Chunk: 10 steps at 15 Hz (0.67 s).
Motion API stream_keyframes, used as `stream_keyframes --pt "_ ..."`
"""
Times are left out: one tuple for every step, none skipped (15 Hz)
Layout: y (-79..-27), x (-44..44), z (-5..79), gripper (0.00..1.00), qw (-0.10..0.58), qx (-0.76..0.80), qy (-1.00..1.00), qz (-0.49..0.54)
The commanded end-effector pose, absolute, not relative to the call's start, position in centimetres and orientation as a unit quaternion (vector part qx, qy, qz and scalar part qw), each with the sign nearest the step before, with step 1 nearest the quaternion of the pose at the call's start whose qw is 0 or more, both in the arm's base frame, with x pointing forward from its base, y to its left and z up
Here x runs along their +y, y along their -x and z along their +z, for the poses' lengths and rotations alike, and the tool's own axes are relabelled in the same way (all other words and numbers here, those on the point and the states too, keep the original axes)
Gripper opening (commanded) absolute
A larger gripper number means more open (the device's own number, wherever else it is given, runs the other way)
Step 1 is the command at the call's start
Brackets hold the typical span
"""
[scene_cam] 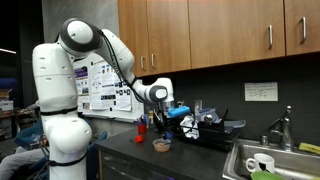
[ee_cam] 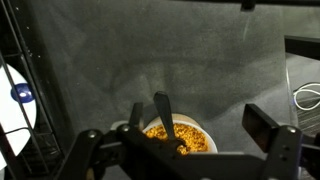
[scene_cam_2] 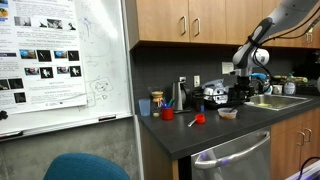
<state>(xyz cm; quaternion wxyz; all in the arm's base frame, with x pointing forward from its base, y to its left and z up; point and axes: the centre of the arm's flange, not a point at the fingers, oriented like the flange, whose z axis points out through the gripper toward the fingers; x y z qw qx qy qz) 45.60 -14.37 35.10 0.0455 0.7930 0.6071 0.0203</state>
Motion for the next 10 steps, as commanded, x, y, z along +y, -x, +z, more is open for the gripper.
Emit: stream_keyframes --pt "-46.25 -14.04 34.38 1.00 0.042 0.613 -0.789 0.030" --pt "-46.37 -14.00 34.20 1.00 0.043 0.612 -0.789 0.029" --pt "-46.53 -13.99 34.01 1.00 0.043 0.613 -0.789 0.027" --pt "-46.78 -13.98 33.79 1.00 0.044 0.612 -0.789 0.026" --pt "-46.91 -14.01 33.69 1.00 0.045 0.610 -0.791 0.026" --pt "-46.93 -14.27 33.70 1.00 0.049 0.599 -0.798 0.027" --pt "-46.14 -14.08 33.82 1.00 0.043 0.607 -0.793 0.019" --pt "-46.24 -14.12 33.70 1.00 0.045 0.606 -0.794 0.020" --pt "-46.29 -14.15 33.62 1.00 0.045 0.606 -0.794 0.019" --pt "-46.33 -14.17 33.59 1.00 0.045 0.605 -0.794 0.019"
